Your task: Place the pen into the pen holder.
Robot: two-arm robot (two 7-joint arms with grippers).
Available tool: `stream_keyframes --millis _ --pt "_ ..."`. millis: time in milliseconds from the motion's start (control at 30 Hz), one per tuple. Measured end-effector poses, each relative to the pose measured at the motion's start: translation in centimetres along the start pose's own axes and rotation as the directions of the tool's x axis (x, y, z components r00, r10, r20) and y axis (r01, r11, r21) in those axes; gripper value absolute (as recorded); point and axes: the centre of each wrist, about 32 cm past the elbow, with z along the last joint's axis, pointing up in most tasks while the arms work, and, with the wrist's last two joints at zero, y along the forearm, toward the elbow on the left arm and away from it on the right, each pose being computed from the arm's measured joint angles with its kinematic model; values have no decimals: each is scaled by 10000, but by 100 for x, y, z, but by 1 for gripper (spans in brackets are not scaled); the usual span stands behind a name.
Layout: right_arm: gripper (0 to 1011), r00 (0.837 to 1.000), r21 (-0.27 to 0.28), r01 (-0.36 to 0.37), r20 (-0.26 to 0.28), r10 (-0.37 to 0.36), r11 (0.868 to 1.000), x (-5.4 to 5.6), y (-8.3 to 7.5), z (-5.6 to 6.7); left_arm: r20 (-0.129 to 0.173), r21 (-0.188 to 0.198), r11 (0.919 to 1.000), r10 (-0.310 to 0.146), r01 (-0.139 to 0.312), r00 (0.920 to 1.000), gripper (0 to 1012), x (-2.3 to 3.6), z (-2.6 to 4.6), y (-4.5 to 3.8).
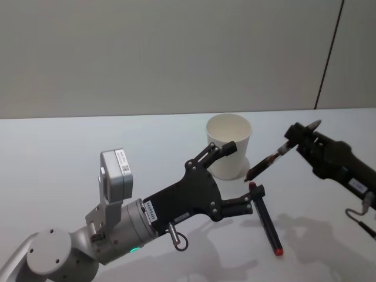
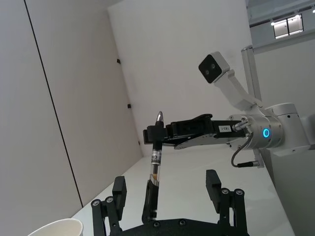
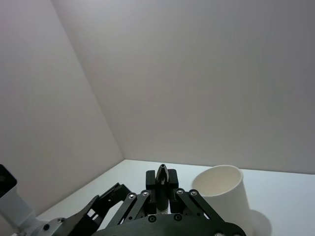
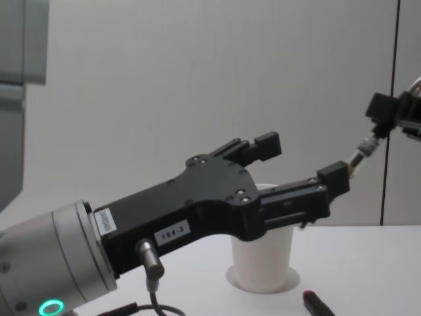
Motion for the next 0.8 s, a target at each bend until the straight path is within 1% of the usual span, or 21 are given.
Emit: stream_keyframes --millis 167,400,633,667,733,767,800 --pt "129 9990 167 301 321 -306 9994 30 -30 42 1 0 10000 0 0 10000 1001 0 0 0" --pt "129 9957 456 441 791 -476 9980 54 -21 101 0 0 10000 0 0 10000 1001 0 0 0" --pt "129 9880 834 373 1464 -493 9958 47 50 181 1 -1 10000 0 0 10000 1001 0 0 0" --pt "129 9852 920 334 1646 -483 9952 42 74 203 0 -1 10000 0 0 10000 1001 0 0 0" --pt "129 9820 992 294 1829 -473 9946 35 97 222 0 0 10000 0 0 10000 1001 0 0 0" --pt "129 9776 1057 251 2052 -465 9941 26 124 239 0 -1 10000 0 0 10000 1001 0 0 0" --pt "129 9760 1085 227 2129 -455 9938 22 137 246 1 -1 10000 0 0 10000 1001 0 0 0"
